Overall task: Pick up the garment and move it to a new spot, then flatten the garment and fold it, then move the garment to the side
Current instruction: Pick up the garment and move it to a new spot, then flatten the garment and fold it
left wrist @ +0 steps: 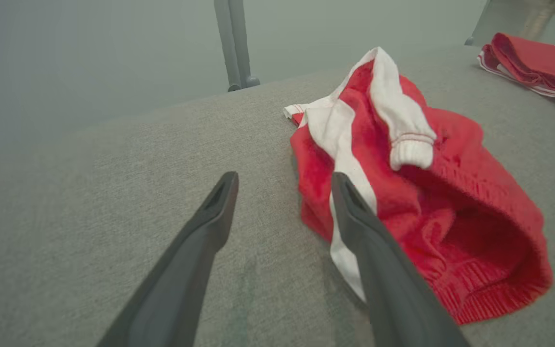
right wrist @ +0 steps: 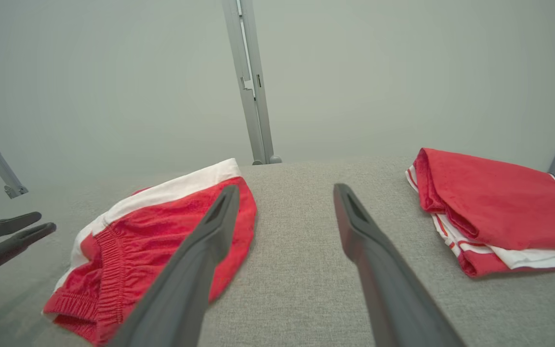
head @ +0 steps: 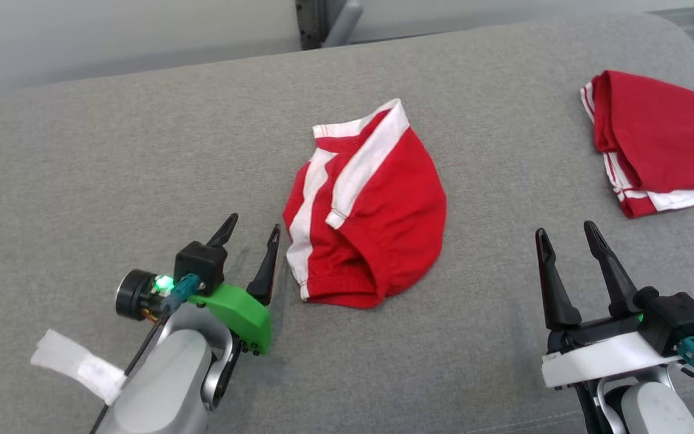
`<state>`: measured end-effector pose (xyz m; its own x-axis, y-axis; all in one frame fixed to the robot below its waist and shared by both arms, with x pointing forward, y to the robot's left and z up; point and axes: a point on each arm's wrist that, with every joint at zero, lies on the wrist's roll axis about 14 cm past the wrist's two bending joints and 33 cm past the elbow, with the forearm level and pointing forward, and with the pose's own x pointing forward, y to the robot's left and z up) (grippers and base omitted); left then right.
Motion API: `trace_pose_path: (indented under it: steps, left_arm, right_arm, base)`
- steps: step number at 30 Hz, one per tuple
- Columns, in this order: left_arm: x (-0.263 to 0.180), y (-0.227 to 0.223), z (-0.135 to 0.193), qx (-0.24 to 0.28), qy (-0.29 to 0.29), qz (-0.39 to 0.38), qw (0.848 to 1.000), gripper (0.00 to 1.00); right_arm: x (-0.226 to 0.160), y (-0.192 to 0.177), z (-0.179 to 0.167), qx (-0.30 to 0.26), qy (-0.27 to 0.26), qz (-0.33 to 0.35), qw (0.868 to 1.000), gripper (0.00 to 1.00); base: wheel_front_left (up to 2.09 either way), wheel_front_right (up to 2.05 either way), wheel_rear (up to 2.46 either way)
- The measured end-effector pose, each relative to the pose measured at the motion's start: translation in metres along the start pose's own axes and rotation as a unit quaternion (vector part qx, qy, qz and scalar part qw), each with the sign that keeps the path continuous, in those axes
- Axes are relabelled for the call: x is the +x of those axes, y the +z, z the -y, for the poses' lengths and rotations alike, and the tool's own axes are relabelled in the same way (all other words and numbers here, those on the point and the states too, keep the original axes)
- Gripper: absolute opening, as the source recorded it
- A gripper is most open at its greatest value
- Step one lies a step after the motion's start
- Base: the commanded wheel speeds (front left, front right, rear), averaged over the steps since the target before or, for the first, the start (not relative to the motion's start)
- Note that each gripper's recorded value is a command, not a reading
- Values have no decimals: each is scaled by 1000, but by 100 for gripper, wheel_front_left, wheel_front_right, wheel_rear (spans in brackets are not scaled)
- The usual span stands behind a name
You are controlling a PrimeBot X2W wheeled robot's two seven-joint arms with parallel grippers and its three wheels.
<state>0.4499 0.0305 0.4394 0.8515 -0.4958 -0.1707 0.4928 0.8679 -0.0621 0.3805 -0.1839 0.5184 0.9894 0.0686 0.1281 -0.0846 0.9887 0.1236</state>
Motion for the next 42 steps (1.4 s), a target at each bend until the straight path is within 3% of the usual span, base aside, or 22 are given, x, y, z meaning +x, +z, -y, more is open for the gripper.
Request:
trace_pose_path:
  steps: [4, 12, 23, 42]
  left_arm:
    - [-37, 16, -30, -50, 81, 41, 995, 100]
    - [-119, 40, -66, -115, 212, 127, 962, 100]
    - [-189, 51, -66, -92, 266, 179, 943, 100]
    - [-186, 46, -46, -70, 244, 164, 953, 100]
  right_arm:
    - [3, 3, -21, 11, 32, 6, 999, 100]
    - [2, 12, -56, 25, 79, 20, 996, 100]
    - [-11, 20, -71, 37, 95, 30, 994, 100]
    - [-27, 10, -59, 23, 78, 12, 997, 100]
  base:
    - [0, 0, 0]
    - [0, 0, 0]
    - [0, 0, 0]
    - [0, 0, 0]
